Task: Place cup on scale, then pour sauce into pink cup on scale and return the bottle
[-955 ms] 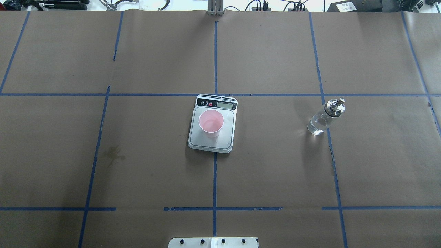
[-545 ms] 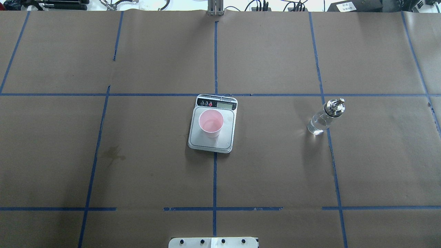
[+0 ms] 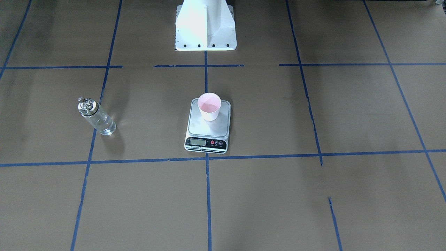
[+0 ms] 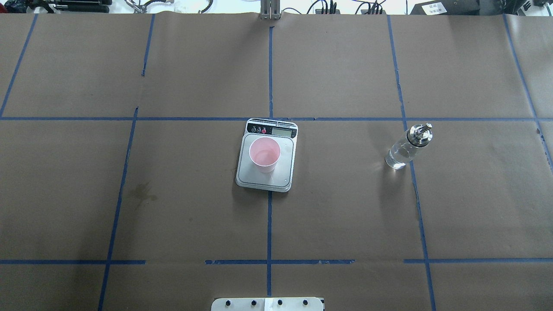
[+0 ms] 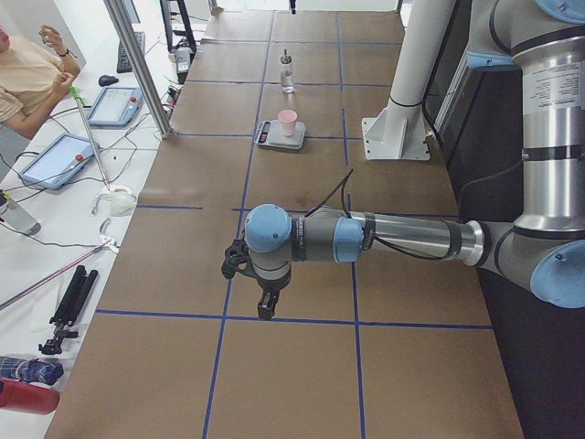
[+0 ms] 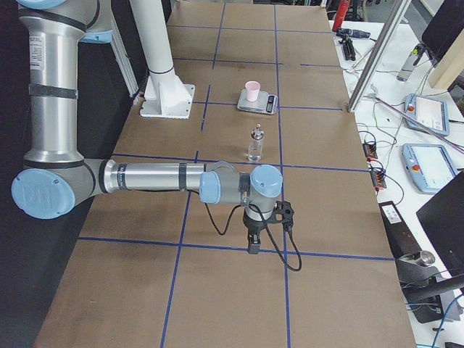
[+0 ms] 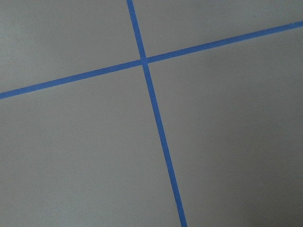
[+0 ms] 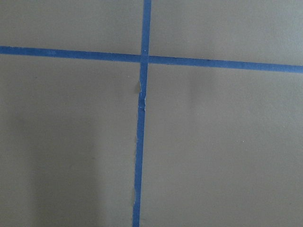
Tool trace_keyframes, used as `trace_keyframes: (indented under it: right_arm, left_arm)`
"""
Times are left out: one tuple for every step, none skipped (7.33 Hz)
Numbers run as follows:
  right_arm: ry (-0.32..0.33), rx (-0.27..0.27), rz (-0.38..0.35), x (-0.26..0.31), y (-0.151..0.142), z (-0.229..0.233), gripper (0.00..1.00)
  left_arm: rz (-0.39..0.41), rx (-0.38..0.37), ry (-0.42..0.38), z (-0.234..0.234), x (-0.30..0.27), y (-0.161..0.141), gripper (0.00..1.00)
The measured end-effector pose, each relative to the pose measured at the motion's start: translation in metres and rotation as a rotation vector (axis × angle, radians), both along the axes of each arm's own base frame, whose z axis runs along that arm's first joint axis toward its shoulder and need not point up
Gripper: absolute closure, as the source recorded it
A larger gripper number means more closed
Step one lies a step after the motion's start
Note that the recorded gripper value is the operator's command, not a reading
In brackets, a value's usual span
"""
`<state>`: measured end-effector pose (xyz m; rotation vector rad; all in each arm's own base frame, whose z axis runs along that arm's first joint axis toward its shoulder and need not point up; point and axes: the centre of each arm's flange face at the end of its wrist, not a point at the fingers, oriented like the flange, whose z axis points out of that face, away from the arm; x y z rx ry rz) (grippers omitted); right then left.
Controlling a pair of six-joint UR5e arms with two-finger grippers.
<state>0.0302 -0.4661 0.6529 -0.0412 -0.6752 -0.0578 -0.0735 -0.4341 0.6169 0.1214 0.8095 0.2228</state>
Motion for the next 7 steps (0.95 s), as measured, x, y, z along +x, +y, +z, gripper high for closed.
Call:
trace_keyframes:
  right_arm:
    - [0.000, 0.000, 0.000, 0.0000, 0.0000, -0.0001, 0.00]
    - [0.000, 0.000, 0.000, 0.0000, 0.0000, -0.0001, 0.00]
    - [0.000, 0.000, 0.000, 0.0000, 0.0000, -0.0001, 0.00]
    - [0.000, 0.000, 0.000, 0.0000, 0.0000, -0.0001, 0.00]
    - [0.000, 0.000, 0.000, 0.0000, 0.0000, -0.0001, 0.00]
    - [0.000, 0.000, 0.000, 0.0000, 0.0000, -0.0001, 0.00]
    - [0.000, 0.000, 0.000, 0.0000, 0.0000, -0.0001, 0.00]
  left_arm:
    - [0.000, 0.001, 0.000, -0.0005, 0.0000, -0.0003, 0.00]
    - [-0.001, 0.001, 0.000, -0.0008, 0.0000, -0.0003, 0.00]
    - [-0.001, 0.001, 0.000, -0.0011, 0.0000, -0.0003, 0.00]
    - [-0.001, 0.003, 0.000, -0.0018, 0.0000, -0.0004, 0.00]
    - [-0.001, 0.005, 0.000, -0.0028, 0.0000, -0.0006, 0.00]
    - [-0.001, 0.006, 0.000, -0.0034, 0.0000, -0.0007, 0.00]
    - [-0.001, 0.007, 0.000, -0.0036, 0.0000, -0.0007, 0.00]
